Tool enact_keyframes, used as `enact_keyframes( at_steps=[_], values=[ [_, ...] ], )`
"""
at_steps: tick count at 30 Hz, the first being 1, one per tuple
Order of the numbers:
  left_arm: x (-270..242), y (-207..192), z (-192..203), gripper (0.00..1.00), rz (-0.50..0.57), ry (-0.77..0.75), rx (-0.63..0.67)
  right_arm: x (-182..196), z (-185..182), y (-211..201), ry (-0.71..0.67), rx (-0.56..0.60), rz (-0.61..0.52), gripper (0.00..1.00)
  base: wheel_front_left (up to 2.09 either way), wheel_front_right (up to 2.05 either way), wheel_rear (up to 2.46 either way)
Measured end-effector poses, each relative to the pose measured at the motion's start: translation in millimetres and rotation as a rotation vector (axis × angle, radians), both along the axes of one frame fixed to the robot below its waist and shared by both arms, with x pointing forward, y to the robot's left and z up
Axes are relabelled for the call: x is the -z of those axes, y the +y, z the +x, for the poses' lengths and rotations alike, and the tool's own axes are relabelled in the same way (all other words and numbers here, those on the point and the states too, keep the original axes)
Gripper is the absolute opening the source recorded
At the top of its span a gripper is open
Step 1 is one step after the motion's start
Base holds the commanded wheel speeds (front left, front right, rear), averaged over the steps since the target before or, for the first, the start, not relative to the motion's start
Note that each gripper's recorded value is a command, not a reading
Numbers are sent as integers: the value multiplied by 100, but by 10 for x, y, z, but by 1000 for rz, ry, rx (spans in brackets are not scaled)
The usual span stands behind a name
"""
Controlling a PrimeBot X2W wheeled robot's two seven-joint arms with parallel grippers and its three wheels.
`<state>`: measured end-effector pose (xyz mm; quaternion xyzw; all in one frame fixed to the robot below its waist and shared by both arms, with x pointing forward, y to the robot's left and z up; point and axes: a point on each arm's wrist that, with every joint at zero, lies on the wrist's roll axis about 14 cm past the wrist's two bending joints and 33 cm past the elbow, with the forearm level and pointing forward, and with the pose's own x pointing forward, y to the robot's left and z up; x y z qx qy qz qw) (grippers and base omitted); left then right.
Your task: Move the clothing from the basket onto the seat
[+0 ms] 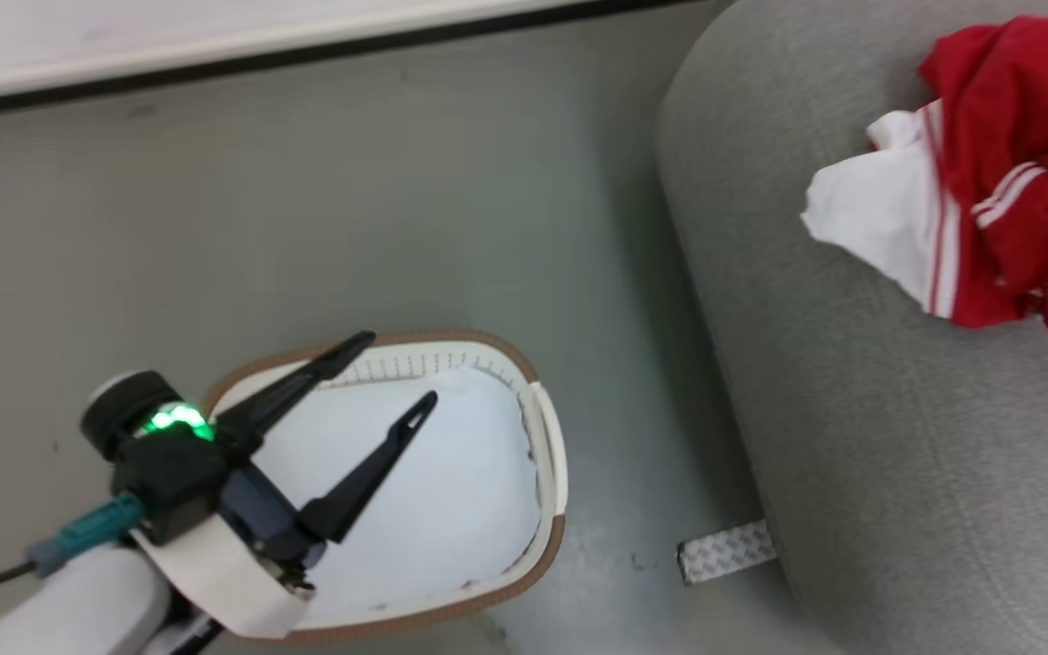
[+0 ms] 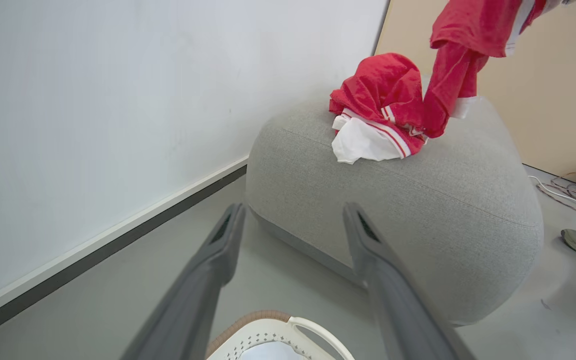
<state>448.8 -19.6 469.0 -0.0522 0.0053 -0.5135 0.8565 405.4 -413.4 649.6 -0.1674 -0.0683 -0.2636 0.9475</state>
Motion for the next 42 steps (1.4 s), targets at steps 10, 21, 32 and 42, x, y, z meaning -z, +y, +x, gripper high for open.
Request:
enact_keyframes(
  at_steps=[10, 21, 32, 42],
  values=[
    [442, 441, 266, 100, 45, 64, -86, 1194, 315, -540, 345, 174, 98, 0, 0, 0, 0],
    [675, 566, 297, 100, 53, 107, -108, 2408, 283, -243, 686, 176, 254, 42, 0, 0, 0],
    [445, 452, 219, 100, 44, 64, -97, 2276, 168, -227, 708, 94, 240, 100, 0, 0, 0],
    [25, 457, 94, 100, 50, 8, -189, 1836, -253, -240, 709, 1, 261, 100, 0, 0, 0]
  ],
)
